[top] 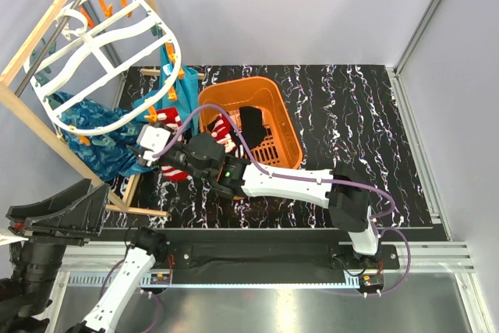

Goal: Clip the socks to the hanger
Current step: Open the clamp at the hanger.

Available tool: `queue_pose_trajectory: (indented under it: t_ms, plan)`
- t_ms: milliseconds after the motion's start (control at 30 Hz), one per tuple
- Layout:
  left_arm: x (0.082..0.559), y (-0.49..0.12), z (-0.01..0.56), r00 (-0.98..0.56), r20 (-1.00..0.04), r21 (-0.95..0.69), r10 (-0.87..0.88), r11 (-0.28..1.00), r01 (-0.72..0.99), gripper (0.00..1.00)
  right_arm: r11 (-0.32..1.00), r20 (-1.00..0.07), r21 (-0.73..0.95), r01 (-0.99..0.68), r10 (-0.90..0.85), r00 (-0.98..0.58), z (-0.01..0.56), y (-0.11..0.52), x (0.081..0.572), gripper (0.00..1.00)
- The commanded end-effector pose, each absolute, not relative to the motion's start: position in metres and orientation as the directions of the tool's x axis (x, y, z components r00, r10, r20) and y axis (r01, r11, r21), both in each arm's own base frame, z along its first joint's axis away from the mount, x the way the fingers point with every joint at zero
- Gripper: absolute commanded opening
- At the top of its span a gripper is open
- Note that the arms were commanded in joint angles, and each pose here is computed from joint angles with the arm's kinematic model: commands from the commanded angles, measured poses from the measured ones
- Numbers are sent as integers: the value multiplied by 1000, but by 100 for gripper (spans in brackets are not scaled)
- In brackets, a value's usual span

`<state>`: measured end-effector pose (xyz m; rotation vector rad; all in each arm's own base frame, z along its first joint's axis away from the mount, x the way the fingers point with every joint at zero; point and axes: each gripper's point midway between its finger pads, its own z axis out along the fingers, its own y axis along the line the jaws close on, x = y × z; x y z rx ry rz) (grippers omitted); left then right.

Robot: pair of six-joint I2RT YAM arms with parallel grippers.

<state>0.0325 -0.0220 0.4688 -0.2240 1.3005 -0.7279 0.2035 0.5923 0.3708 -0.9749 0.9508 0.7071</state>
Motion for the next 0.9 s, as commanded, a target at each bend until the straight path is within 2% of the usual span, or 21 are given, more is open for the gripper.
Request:
queue_pose_trajectory:
  t_ms: [0, 167, 400, 700, 833, 867]
  plan:
    - [30, -17, 473, 115, -793, -526, -599, 767, 367, 75, 498, -871, -360, -789, 125, 476, 405, 589, 218, 58]
    - [28, -15, 473, 120, -792, -525, -599, 767, 368, 76, 508, -873, -348, -788, 132, 470, 410, 588, 221, 57]
    - [29, -18, 474, 104, -783, -538, -613, 752, 380, 76, 474, -882, -324, -818, 160, 443, 408, 592, 217, 44]
    - [30, -19, 473, 91, -780, -546, -619, 744, 386, 76, 440, -883, -320, -839, 181, 432, 408, 594, 210, 36]
    - [29, -20, 474, 88, -777, -549, -624, 738, 392, 76, 422, -888, -309, -852, 192, 417, 410, 593, 205, 24]
    - [29, -20, 474, 86, -776, -550, -625, 737, 394, 76, 416, -891, -306, -857, 193, 412, 410, 593, 204, 17]
